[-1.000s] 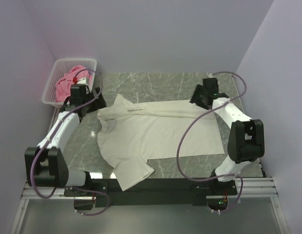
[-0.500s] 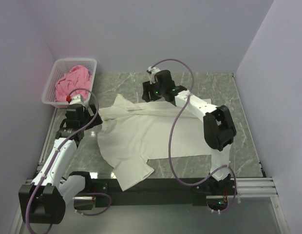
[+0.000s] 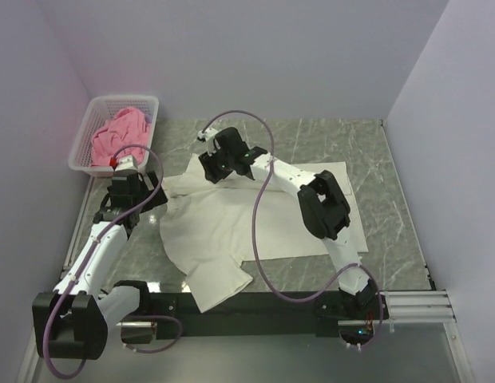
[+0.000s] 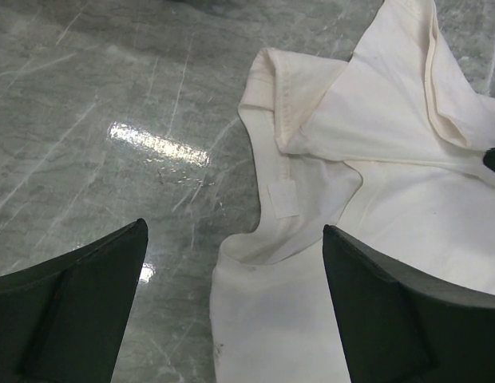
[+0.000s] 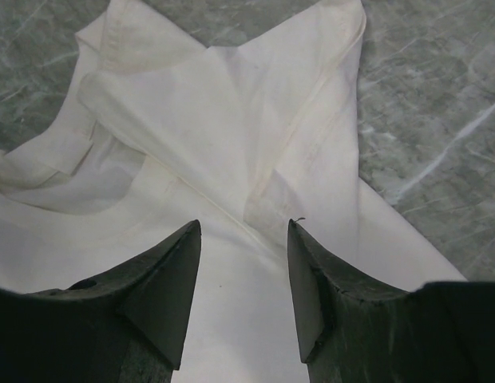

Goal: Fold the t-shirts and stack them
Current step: Fold the tshirt

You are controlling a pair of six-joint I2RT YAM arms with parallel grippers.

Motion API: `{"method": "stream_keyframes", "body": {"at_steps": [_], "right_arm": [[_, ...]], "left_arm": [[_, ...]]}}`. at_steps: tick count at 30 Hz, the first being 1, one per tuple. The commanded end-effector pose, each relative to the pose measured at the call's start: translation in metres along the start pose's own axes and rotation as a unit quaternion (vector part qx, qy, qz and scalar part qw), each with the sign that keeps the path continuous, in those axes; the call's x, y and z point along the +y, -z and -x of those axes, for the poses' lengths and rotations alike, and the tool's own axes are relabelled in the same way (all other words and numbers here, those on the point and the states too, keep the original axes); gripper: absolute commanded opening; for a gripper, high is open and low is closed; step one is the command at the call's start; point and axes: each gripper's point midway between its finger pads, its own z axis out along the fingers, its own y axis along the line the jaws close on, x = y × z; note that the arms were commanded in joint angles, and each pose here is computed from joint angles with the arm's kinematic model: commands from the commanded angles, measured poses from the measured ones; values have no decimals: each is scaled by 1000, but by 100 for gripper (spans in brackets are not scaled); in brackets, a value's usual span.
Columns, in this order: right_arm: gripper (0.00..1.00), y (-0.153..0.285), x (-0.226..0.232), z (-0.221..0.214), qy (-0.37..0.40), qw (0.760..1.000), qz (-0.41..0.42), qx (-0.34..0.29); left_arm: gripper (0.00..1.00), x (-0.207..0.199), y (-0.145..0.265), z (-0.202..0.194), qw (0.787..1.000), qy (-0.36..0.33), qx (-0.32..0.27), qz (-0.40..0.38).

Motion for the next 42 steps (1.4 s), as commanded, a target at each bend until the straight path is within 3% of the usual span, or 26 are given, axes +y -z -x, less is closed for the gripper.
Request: {"method": "stream_keyframes", "body": {"at_steps": [1, 13, 18, 42], "right_arm": [[54, -7, -4, 10, 22, 1000, -18, -7], [45, -30, -11, 0, 45, 998, -33, 15], [37, -33, -10, -1, 50, 998, -36, 23], [41, -34, 5, -27, 51, 997, 1, 59]], "left_arm": [[95, -5, 2, 16, 1000, 6, -27, -6], [95, -9, 4, 16, 999, 8, -27, -17], [96, -9, 5, 16, 999, 6, -27, -17], [95, -12, 4, 12, 999, 2, -18, -26]]}}
